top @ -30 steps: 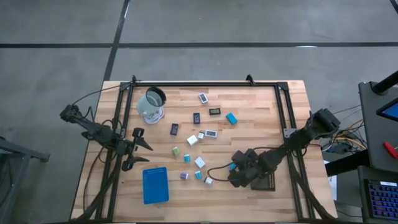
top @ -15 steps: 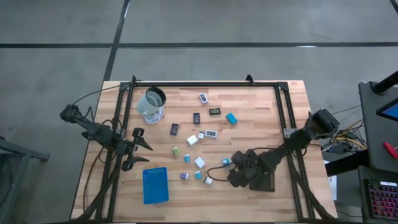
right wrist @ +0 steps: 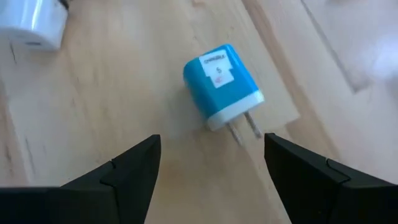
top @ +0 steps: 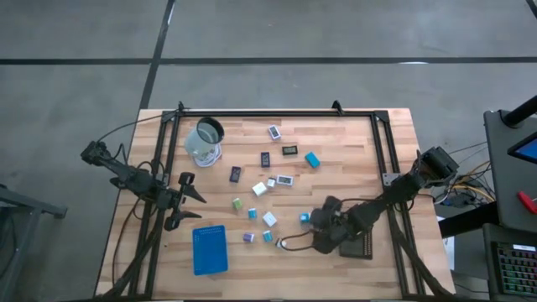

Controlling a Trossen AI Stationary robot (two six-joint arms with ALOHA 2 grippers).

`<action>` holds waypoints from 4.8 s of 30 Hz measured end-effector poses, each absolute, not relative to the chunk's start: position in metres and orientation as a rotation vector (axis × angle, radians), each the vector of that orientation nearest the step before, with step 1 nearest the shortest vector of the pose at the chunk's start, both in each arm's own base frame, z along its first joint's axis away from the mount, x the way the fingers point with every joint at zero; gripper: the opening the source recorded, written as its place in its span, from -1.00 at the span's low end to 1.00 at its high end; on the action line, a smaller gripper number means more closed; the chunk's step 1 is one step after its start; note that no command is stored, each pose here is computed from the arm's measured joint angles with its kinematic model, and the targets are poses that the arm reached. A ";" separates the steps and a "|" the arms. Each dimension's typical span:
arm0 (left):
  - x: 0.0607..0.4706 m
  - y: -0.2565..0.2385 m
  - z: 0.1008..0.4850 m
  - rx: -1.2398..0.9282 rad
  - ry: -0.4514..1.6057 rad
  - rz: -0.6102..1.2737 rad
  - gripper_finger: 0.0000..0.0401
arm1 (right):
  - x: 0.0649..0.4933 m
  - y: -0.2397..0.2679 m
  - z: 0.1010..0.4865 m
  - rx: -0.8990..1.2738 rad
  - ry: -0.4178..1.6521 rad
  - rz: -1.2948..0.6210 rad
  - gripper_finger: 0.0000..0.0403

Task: Pick & Place Office items
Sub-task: Put the bottom right light blue charger adapter into the black bin

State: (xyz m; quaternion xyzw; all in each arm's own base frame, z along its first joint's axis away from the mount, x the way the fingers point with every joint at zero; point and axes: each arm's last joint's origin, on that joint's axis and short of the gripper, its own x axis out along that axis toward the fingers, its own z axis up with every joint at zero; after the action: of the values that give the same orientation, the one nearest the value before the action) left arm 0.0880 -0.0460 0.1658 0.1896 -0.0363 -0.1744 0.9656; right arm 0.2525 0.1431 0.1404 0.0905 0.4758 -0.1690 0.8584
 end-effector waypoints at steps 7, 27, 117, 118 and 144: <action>0.088 -0.046 0.166 0.384 -0.074 -0.353 0.17 | 0.254 0.142 0.142 -0.033 0.976 -0.294 0.35; 0.088 -0.046 0.166 0.384 -0.074 -0.353 0.17 | 0.264 0.138 0.137 -0.044 0.891 -0.178 0.37; 0.088 -0.046 0.166 0.384 -0.072 -0.354 0.17 | 0.275 0.126 0.121 0.354 0.801 -0.365 -0.27; 0.088 -0.046 0.166 0.384 -0.072 -0.354 0.17 | 0.275 0.126 0.121 0.354 0.801 -0.365 -0.27; 0.088 -0.046 0.166 0.384 -0.072 -0.353 0.17 | 0.248 0.114 0.189 0.420 0.769 -0.302 -0.27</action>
State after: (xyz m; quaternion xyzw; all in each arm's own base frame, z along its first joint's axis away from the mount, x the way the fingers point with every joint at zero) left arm 0.0880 -0.0460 0.1658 0.1900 -0.0358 -0.1746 0.9655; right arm 0.2476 0.1140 0.1890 0.2027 0.3707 -0.1457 0.8946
